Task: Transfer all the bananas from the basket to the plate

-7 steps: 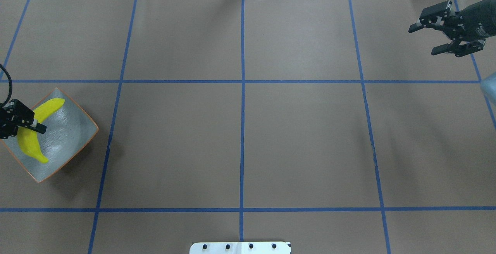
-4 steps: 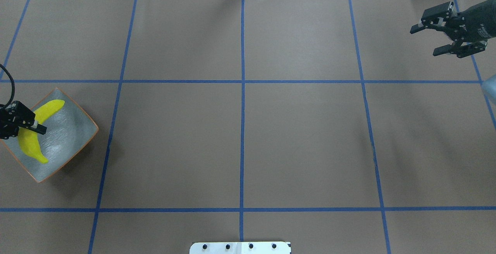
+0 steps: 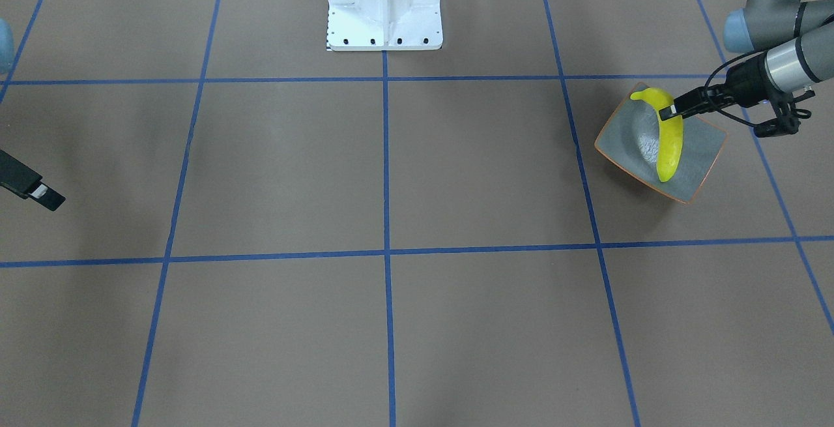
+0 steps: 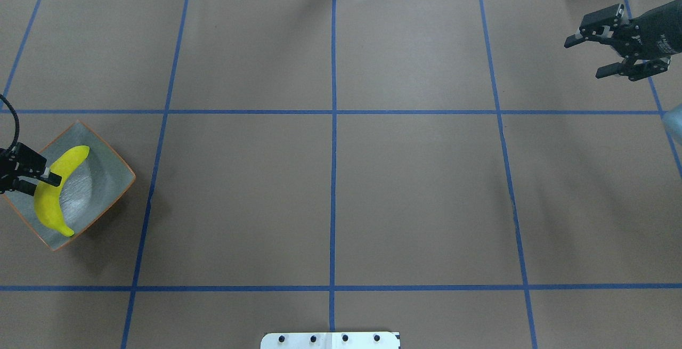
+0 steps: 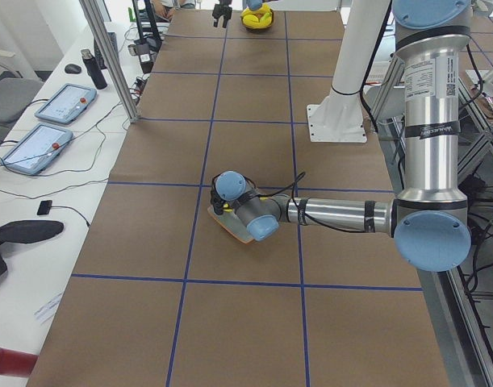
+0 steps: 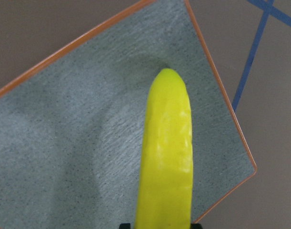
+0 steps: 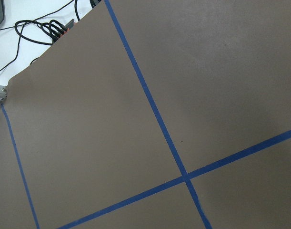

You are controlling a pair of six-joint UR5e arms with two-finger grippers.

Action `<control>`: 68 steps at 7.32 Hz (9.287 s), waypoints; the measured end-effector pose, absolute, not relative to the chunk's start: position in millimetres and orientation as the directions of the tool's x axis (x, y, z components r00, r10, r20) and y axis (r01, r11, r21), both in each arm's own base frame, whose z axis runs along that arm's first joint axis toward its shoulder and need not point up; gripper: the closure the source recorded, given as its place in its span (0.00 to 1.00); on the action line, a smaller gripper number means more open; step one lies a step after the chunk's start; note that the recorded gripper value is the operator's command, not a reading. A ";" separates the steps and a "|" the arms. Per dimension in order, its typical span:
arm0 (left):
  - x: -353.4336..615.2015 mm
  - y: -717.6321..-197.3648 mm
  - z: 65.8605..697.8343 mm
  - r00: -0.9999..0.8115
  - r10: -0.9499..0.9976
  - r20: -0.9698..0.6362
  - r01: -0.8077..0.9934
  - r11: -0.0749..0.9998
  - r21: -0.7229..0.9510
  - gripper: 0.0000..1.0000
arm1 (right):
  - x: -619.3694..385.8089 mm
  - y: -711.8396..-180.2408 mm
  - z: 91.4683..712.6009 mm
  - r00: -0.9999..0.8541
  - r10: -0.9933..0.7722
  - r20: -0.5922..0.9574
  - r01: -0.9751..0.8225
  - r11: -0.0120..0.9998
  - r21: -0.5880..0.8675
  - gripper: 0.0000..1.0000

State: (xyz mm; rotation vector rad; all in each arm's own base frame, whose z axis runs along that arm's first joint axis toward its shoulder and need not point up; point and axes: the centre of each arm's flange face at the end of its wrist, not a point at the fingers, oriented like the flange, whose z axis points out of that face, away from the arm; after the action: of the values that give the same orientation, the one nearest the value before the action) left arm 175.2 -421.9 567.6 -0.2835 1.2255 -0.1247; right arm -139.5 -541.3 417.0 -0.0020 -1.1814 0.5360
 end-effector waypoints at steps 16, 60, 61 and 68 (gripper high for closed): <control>38.4 -489.5 586.1 0.622 0.093 -0.777 0.174 0.952 0.252 0.08 | -13.2 -459.0 609.2 0.616 0.151 0.773 -0.283 0.958 0.039 0.00; 91.8 -509.5 363.1 0.212 -0.049 -0.976 0.150 0.989 -0.017 0.01 | -182.4 -592.0 340.8 0.423 0.670 0.610 -0.394 0.743 -0.541 1.00; 108.9 -517.4 336.4 0.196 -0.030 -0.980 0.134 0.991 -0.003 0.00 | -218.5 -587.5 299.8 0.397 0.697 0.597 -0.395 0.717 -0.574 1.00; 240.1 -495.7 178.7 0.077 -0.015 -0.997 0.152 0.988 -0.004 0.01 | -342.0 -527.4 129.5 0.310 0.719 0.621 -0.355 0.694 -0.626 1.00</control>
State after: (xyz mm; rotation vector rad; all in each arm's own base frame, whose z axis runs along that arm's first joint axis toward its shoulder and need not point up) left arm 240.1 -495.7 178.7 0.1111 1.4895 -0.1258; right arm -342.0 -527.4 129.5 -0.4108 -1.0295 0.7363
